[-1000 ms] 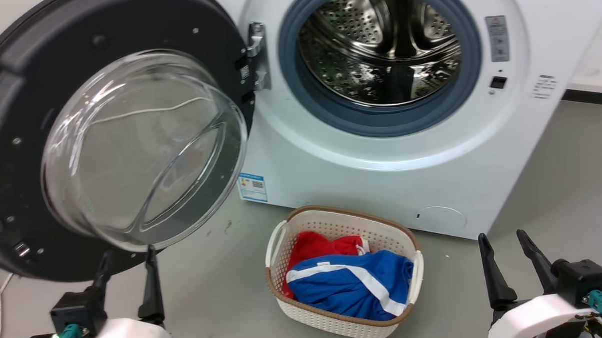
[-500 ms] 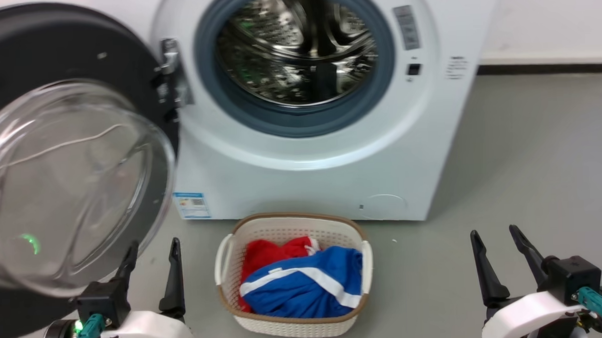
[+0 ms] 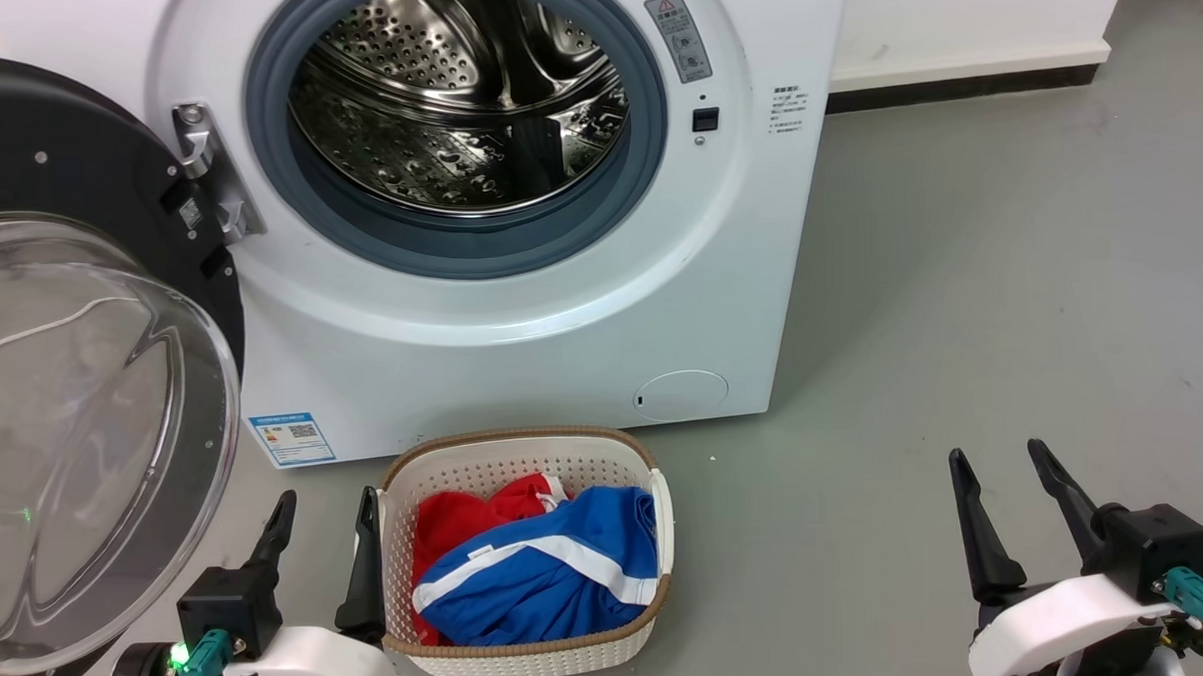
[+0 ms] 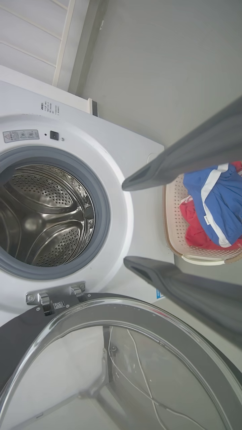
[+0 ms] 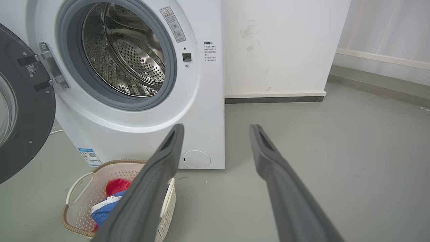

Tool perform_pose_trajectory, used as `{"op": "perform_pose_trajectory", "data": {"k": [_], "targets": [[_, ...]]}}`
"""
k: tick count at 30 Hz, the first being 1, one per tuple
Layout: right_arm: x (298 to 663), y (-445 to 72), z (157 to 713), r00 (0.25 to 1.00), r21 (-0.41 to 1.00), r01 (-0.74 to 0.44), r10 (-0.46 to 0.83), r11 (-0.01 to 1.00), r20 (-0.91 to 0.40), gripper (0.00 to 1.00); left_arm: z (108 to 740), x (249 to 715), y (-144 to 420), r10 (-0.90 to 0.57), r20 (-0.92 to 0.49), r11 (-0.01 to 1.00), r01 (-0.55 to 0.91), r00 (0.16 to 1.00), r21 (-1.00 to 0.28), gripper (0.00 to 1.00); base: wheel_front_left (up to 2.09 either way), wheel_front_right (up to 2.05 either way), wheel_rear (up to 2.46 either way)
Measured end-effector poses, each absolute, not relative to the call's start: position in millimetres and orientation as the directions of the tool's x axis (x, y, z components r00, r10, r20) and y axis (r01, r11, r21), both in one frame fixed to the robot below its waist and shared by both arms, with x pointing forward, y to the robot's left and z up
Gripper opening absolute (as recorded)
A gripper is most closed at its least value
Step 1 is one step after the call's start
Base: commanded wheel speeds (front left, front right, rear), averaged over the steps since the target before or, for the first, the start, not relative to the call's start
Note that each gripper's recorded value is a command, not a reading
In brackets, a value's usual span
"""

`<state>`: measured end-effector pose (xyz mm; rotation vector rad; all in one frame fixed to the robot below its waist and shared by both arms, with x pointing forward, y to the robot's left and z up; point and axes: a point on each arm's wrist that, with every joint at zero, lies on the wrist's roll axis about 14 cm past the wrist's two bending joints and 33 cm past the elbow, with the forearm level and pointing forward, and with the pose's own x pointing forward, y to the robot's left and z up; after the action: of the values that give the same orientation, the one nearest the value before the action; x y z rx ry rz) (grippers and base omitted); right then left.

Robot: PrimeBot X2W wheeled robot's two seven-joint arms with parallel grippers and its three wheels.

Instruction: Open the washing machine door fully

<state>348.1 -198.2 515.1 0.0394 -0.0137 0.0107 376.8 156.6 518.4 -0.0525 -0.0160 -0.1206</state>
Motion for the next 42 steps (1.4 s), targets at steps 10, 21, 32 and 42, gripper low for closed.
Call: {"op": "perform_pose_trajectory", "data": {"k": [10,21,32,42], "targets": [[348,-201,515,1.000,0.042,-0.002,0.001,0.999,0.018,1.00,515,380,154,-0.122,0.013,0.991,0.122,0.992,-0.060,1.00,0.00,0.00,0.00],[347,-200,518,1.000,0.045,-0.004,0.003,0.999,0.028,1.00,518,380,156,-0.111,0.029,0.992,0.112,0.993,-0.062,1.00,0.00,0.00,0.00],[341,-200,496,0.999,0.194,0.014,-0.007,0.981,-0.036,0.00,490,371,158,-0.089,-0.078,0.975,0.071,0.993,-0.212,0.00,0.00,0.00,0.00],[346,-202,495,0.999,0.377,0.030,-0.016,0.926,-0.040,0.00,485,374,164,-0.073,-0.117,0.923,0.023,0.990,-0.383,0.00,0.00,0.00,0.00]]}}
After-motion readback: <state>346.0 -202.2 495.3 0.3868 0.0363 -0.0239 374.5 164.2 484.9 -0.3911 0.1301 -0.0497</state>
